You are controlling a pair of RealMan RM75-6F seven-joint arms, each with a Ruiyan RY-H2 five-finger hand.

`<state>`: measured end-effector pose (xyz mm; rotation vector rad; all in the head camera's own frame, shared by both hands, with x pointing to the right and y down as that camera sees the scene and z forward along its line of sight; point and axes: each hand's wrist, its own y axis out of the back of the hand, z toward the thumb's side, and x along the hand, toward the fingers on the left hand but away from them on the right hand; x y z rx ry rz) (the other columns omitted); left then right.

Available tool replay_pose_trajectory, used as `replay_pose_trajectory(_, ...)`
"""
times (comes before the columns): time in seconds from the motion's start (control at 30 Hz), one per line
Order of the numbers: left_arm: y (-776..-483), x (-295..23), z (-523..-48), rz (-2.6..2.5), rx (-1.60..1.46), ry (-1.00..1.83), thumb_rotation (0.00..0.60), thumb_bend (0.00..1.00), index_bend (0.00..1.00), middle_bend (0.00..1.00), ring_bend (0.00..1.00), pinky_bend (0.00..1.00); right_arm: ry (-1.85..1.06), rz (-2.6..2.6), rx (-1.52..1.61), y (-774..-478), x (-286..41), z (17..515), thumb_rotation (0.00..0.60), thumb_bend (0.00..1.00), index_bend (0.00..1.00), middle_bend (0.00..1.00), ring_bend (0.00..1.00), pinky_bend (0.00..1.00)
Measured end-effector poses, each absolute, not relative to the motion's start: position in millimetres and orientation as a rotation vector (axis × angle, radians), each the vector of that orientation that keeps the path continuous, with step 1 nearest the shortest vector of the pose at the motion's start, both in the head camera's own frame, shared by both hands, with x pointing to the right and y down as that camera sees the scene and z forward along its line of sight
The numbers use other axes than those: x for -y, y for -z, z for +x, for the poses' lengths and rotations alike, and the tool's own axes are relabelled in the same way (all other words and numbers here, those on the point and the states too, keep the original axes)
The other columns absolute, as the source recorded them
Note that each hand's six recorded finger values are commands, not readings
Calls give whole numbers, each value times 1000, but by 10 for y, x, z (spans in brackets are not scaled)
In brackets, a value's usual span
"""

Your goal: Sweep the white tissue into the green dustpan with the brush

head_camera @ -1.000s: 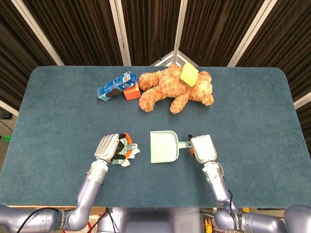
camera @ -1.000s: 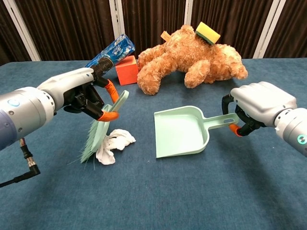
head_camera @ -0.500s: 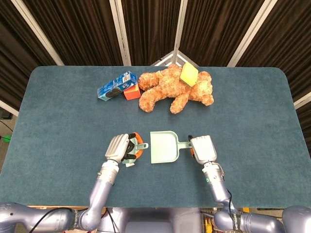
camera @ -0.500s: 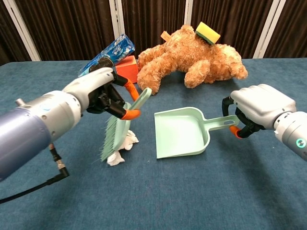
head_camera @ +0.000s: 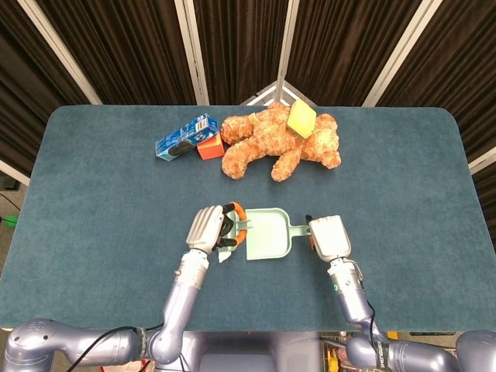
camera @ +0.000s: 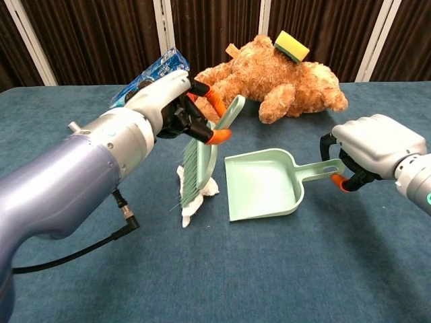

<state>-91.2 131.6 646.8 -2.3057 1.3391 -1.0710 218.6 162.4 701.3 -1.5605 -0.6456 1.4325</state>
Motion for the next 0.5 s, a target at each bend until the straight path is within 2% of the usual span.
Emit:
replay_pose_trajectory(0.23, -6332, -1201, -877, -2294, -1394, 967, 600, 681, 813, 1000, 1000, 1000, -1430, -1561, 649, -6992, -1628, 2177, 600, 482, 567, 840, 842, 903)
replay_pose_trajectory(0.5, -6157, -1049, -1100, -2271, -1439, 914, 600, 681, 813, 1000, 1000, 1000, -1436, -1561, 653, -6973, -1627, 2203, 600, 482, 567, 840, 841, 903)
